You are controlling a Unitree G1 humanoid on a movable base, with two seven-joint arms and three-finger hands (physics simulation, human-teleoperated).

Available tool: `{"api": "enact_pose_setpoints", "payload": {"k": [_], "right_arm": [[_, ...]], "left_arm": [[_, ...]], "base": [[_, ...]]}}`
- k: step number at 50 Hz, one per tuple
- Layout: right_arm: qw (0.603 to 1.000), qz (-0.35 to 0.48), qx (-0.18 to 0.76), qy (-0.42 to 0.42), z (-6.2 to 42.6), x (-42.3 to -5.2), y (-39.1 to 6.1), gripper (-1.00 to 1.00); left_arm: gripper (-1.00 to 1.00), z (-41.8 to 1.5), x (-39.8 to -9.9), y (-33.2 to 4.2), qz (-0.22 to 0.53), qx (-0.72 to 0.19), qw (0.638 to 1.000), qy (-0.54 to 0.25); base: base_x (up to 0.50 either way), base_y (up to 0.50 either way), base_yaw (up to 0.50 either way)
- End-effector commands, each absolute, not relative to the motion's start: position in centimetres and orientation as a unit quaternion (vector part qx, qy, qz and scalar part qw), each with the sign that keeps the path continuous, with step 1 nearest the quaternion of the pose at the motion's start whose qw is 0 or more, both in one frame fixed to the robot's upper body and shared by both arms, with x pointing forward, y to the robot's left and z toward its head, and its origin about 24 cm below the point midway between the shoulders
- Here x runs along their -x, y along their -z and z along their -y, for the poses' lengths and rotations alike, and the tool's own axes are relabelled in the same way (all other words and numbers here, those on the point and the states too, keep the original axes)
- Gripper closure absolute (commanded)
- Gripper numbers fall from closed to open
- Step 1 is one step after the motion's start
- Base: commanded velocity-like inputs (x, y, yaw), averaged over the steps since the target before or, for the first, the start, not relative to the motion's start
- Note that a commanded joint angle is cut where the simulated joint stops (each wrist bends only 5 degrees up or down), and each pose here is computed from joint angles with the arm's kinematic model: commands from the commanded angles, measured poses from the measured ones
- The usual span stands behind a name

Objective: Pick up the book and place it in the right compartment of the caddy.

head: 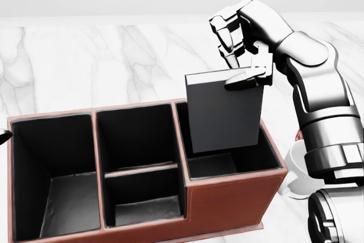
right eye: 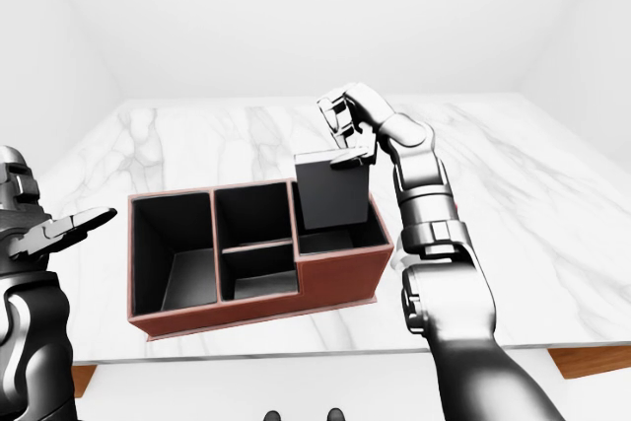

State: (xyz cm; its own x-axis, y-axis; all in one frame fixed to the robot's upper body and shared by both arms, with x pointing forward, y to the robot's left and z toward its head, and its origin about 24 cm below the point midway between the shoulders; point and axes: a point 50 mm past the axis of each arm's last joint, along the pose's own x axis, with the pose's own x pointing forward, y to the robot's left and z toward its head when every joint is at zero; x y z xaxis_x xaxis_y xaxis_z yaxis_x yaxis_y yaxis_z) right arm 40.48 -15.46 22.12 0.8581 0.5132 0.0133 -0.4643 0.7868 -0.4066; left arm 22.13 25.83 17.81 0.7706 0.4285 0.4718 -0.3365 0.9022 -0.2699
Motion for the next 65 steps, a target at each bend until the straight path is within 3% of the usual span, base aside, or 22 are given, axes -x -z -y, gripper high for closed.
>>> {"api": "enact_pose_setpoints", "payload": {"k": [1, 65], "right_arm": [[0.949, 0.058, 0.185, -0.251, 15.9, -40.5, -21.6, 1.00], [0.961, -0.034, 0.134, -0.242, 16.7, -40.6, -16.2, 1.00]], "left_arm": [[-1.00, -25.8, -22.1, -17.8, 0.270, 0.085, 0.937, -0.204], [-1.00, -25.8, -22.1, -17.9, 0.272, 0.085, 0.936, -0.204]], "base": [[0.00, 0.00, 0.00], [0.00, 0.00, 0.00]]}}
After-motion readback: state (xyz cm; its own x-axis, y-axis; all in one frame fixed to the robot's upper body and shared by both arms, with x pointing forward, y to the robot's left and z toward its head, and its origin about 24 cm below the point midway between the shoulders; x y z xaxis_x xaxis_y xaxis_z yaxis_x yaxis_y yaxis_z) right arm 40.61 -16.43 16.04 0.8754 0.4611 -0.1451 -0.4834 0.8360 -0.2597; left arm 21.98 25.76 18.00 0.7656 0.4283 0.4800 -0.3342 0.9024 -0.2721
